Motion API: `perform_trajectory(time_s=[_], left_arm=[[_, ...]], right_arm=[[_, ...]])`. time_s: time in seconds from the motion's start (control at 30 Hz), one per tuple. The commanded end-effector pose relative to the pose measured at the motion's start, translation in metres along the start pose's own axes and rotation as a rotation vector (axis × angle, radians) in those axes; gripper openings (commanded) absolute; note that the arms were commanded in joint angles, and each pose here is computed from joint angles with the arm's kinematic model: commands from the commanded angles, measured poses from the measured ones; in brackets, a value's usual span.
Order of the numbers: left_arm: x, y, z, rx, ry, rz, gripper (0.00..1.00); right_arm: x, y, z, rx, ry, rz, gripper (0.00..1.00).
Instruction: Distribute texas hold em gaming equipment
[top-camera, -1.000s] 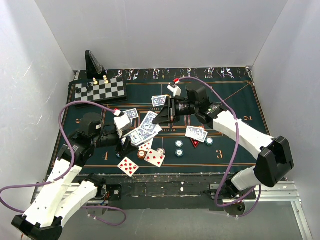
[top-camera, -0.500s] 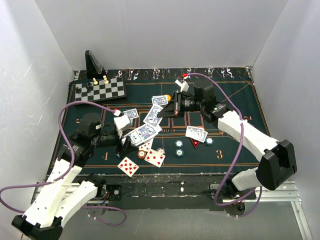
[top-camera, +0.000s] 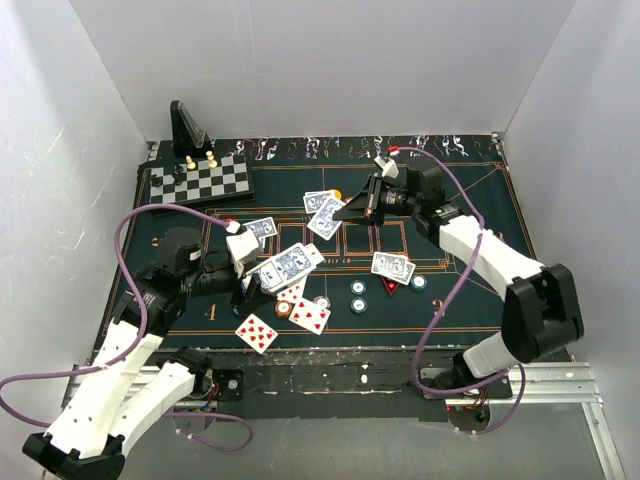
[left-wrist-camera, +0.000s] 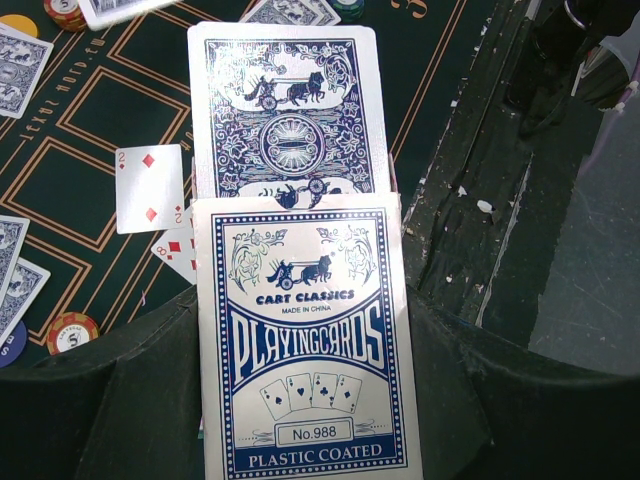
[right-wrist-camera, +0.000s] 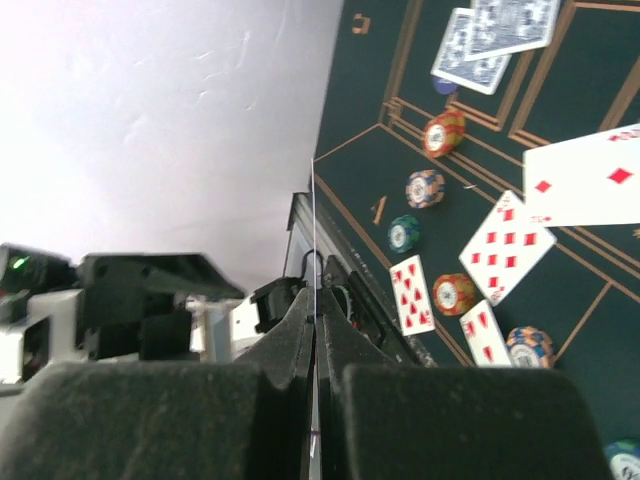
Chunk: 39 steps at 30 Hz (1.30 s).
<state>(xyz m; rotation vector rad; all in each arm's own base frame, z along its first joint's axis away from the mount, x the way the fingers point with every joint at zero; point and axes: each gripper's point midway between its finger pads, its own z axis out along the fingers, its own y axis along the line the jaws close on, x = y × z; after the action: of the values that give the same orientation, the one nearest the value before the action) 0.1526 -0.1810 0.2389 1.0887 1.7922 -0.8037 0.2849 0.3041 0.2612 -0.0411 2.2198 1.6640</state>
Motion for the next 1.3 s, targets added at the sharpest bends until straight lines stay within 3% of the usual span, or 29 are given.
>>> perform_trajectory(time_s=[0.0,0.2,0.4,0.8,0.87,1.0,1.27], left_arm=[[-0.008,-0.002,-0.003,0.007,-0.028,0.024,0.0],[-0.01,-0.002,-0.003,0.006,-0.029,0.021,0.0],[-0.012,-0.001,-0.003,0.003,-0.032,0.024,0.0],[-0.014,-0.001,-0.004,0.002,-0.035,0.026,0.0],[-0.016,-0.001,-0.005,-0.001,-0.036,0.027,0.0],[-0.015,-0.001,-0.006,-0.002,-0.034,0.026,0.0],[-0.015,-0.001,-0.006,-0.005,-0.031,0.028,0.0]], right_arm=[[0.004,-0.055,0.025,0.055,0.047,0.065,0.01],[0.007,-0.121,0.063,0.177,0.103,0.12,0.01],[0.002,-0.152,0.088,0.303,0.119,0.085,0.01],[0.03,-0.21,0.075,0.558,0.185,0.122,0.02],[0.03,-0.211,0.074,0.57,0.191,0.126,0.2],[0.027,-0.202,0.07,0.59,0.204,0.109,0.69],[0.016,-0.138,0.038,0.578,0.16,0.05,0.82]])
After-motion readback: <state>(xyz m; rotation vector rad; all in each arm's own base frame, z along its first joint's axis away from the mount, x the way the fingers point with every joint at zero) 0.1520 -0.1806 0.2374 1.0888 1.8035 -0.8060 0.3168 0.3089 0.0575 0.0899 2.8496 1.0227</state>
